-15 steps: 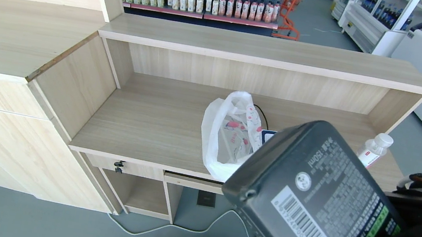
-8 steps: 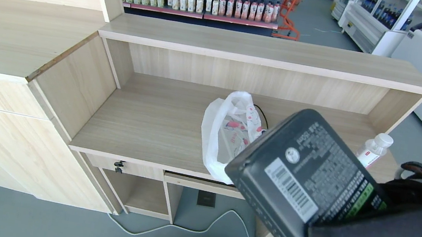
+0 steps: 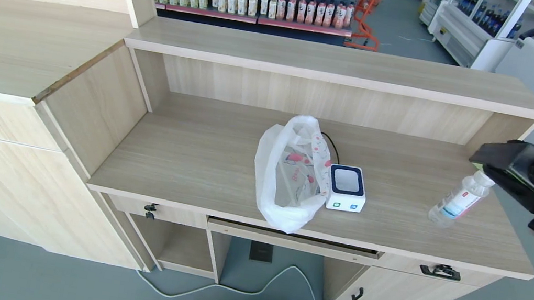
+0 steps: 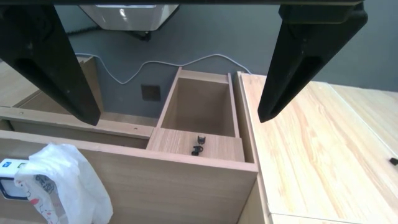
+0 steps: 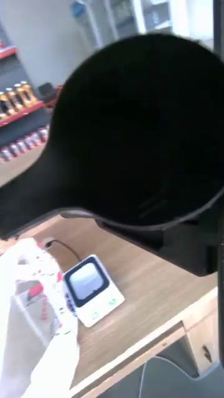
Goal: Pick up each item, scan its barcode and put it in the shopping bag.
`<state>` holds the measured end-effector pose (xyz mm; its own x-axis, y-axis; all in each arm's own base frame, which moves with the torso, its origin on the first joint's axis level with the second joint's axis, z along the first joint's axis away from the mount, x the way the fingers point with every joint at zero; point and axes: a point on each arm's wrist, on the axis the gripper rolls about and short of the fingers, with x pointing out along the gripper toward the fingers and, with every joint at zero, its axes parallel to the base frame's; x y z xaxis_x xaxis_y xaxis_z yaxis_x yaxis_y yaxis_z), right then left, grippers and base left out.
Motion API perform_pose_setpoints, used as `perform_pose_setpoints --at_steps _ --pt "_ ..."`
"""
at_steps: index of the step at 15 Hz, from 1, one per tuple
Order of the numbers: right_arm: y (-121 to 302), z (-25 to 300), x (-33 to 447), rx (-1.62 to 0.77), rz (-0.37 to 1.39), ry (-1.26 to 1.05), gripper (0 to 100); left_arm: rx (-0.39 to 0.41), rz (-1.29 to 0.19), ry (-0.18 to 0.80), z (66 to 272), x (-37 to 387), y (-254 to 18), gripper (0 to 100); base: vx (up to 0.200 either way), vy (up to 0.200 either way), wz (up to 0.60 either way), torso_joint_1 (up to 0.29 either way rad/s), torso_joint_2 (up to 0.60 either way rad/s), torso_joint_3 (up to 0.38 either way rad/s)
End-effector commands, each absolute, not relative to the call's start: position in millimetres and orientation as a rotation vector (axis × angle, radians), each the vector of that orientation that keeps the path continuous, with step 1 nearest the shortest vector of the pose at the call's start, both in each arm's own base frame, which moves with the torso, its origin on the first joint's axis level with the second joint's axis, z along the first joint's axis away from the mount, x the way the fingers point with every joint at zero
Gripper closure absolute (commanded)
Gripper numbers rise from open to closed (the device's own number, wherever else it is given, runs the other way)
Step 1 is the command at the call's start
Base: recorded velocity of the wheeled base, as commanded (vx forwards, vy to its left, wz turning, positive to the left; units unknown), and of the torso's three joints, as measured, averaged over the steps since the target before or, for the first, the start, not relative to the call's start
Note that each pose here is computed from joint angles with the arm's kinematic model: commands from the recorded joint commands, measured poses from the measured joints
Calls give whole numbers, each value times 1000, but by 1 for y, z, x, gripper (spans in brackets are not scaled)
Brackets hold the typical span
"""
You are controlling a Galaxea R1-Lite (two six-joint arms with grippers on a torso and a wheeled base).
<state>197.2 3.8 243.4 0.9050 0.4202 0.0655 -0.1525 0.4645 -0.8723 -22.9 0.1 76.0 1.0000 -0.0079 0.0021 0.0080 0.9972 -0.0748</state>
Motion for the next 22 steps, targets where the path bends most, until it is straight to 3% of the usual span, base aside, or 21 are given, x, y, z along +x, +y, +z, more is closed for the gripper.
perform_pose_setpoints --at_steps 1,3,8,9,12,15,22 --pt "-54 225 180 -812 96 23 100 -75 -8 -3 76 -23 0 0 0 0 0 0 0 0" --pt "-65 218 176 -674 51 99 100 -75 -8 -3 76 -23 0 0 0 0 0 0 0 0" --pt "-57 218 187 -470 81 106 100 -75 -8 -1 76 -23 0 0 0 0 600 2 0 4" --pt "-43 222 208 -276 171 97 100 -75 -8 -3 76 -23 0 0 0 0 0 0 0 0" --pt "-38 216 262 30 216 163 100 -75 -8 -3 76 -23 0 0 0 0 0 0 0 0" --pt "-38 181 295 158 205 294 100 -75 -8 -1 76 -23 0 0 0 0 0 0 0 0" --pt "-37 171 347 281 215 320 100 -75 -8 -3 76 -23 0 0 0 0 0 0 0 0"
